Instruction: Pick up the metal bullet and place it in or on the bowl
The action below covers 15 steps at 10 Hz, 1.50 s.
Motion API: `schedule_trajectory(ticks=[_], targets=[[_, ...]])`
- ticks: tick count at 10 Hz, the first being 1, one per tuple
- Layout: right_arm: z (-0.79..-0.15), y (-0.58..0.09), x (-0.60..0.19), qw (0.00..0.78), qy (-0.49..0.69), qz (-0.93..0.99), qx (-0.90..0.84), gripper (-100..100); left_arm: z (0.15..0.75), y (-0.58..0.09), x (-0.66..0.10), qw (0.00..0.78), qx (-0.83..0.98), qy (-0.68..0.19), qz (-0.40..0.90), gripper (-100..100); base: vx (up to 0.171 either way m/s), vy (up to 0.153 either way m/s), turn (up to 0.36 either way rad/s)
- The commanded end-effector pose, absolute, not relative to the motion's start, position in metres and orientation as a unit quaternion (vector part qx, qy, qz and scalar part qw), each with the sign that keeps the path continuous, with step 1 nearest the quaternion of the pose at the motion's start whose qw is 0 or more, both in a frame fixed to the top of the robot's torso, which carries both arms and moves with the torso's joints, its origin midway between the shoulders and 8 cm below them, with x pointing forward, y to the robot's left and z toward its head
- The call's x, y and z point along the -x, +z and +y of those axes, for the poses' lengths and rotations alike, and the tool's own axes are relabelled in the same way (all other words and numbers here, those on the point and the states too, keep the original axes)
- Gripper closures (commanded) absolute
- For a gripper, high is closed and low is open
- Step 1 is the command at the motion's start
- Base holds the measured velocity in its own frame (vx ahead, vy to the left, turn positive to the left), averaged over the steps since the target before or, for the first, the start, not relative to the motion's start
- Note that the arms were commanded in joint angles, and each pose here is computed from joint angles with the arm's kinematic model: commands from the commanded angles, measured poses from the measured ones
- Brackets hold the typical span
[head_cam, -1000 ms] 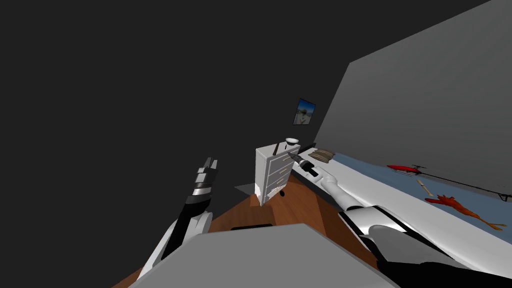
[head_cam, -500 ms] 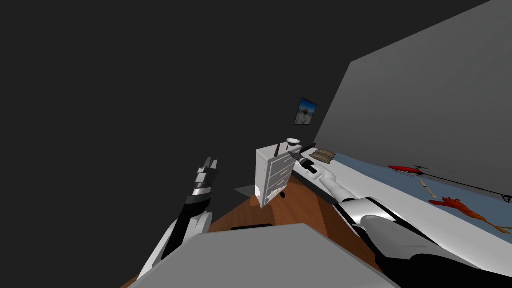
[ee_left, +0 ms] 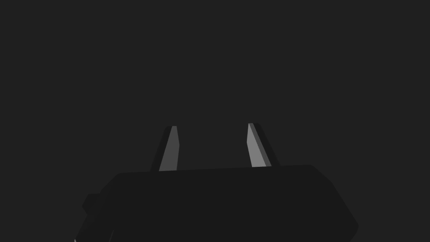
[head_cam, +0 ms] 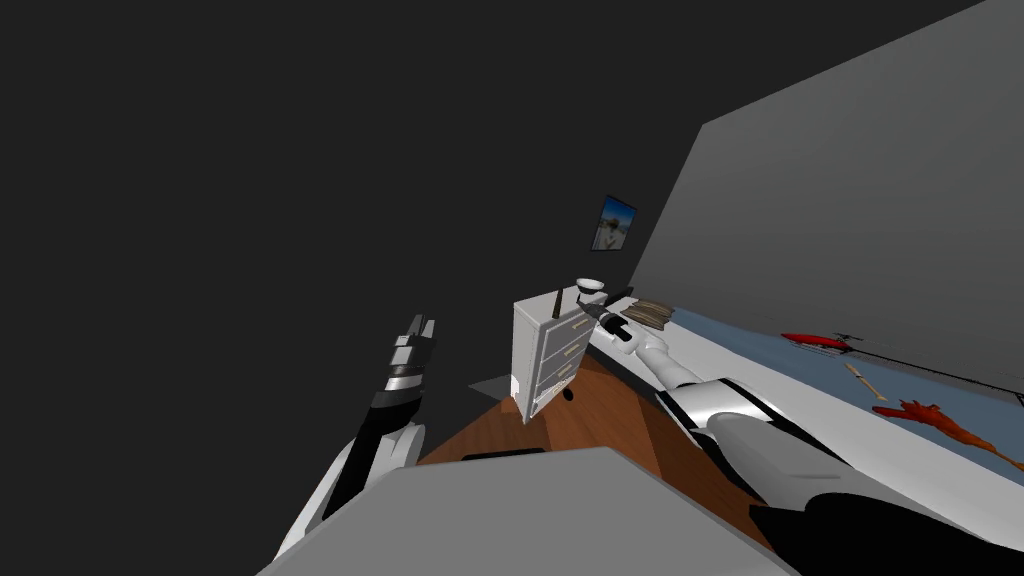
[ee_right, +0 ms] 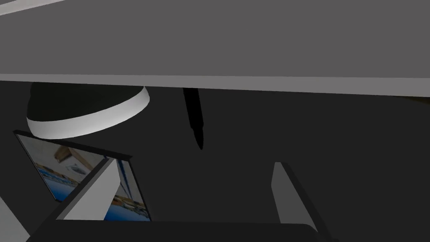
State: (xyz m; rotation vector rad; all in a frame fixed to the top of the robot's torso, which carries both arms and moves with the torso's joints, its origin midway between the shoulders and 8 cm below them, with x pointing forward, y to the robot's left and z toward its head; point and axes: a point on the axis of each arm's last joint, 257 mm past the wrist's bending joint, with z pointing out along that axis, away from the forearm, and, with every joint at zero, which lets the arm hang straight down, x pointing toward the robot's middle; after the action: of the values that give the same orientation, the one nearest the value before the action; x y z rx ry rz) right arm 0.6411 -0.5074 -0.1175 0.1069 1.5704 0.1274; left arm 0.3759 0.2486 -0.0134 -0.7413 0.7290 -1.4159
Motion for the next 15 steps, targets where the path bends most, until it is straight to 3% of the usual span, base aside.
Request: schedule_trajectory(ticks=[1,6,7,8,12,13,15], targets=[[-0.512,-0.114,-0.646,0.703,0.037,0.709,-0.036,-100,0.249,-0.013,-0.376,0.638,0.325,-0.620,0.319,0,0.111,0.031,-0.011],[-0.525,-0.114,-0.650,0.696,0.002,0.718,-0.021,-100,0.249,-0.013,-0.376,0.638,0.325,-0.620,0.319,0,0.079,0.031,-0.002],[-0.526,-0.114,-0.650,0.696,0.001,0.718,-0.020,0,0.249,-0.013,-0.376,0.638,0.325,-0.620,0.319,0,0.007,0.003,0.001],[-0.538,-0.112,-0.647,0.697,-0.010,0.717,-0.032,-100,0.249,-0.013,-0.376,0.638,0.325,-0.620,0.319,0,-0.022,-0.026,0.240],[-0.563,-0.108,-0.641,0.697,-0.030,0.715,-0.055,-100,0.249,-0.013,-0.376,0.638,0.325,-0.620,0.319,0,-0.040,-0.068,0.220],[-0.564,-0.107,-0.641,0.697,-0.032,0.715,-0.055,100,0.249,-0.013,-0.376,0.638,0.325,-0.620,0.319,0,-0.003,-0.007,-0.009],[-0.565,-0.107,-0.640,0.697,-0.033,0.715,-0.055,100,0.249,-0.013,-0.376,0.638,0.325,-0.620,0.319,0,0.000,-0.003,-0.005]])
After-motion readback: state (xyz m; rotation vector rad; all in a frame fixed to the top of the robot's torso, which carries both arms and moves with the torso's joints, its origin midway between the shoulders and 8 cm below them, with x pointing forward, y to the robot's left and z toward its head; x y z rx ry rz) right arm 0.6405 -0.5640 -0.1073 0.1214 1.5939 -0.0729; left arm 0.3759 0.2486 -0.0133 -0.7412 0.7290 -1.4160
